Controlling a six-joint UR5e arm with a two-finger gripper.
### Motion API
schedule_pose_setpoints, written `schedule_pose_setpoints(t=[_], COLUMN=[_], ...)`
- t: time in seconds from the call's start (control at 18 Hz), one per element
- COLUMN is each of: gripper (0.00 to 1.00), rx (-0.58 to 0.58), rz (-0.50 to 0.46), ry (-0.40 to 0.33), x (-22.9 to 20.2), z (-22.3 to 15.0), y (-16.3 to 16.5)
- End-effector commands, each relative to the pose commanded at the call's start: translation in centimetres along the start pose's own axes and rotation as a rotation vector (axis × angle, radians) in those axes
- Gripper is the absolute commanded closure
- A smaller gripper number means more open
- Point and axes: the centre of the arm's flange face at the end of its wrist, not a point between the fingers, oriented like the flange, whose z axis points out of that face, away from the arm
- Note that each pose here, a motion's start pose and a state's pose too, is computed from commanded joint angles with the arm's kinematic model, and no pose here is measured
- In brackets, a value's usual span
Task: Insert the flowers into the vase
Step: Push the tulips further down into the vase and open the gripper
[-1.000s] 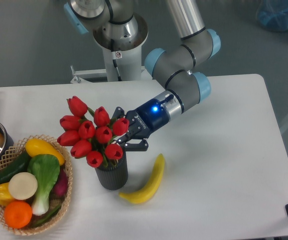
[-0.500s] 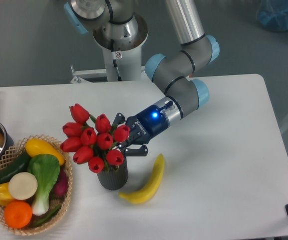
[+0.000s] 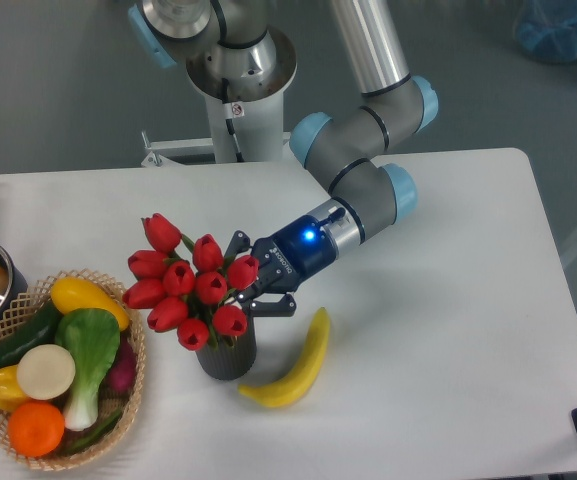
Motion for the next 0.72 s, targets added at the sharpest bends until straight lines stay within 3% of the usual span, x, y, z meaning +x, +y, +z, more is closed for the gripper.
schedule_pose_setpoints(t=[0.39, 0.72], gripper=[0.73, 0.62], rx=[0.0, 0.0], rz=[0.006, 0.009], ry=[0.001, 0.001], x=[0.33, 0.33], z=[0.07, 0.07], y=[0.42, 0.42])
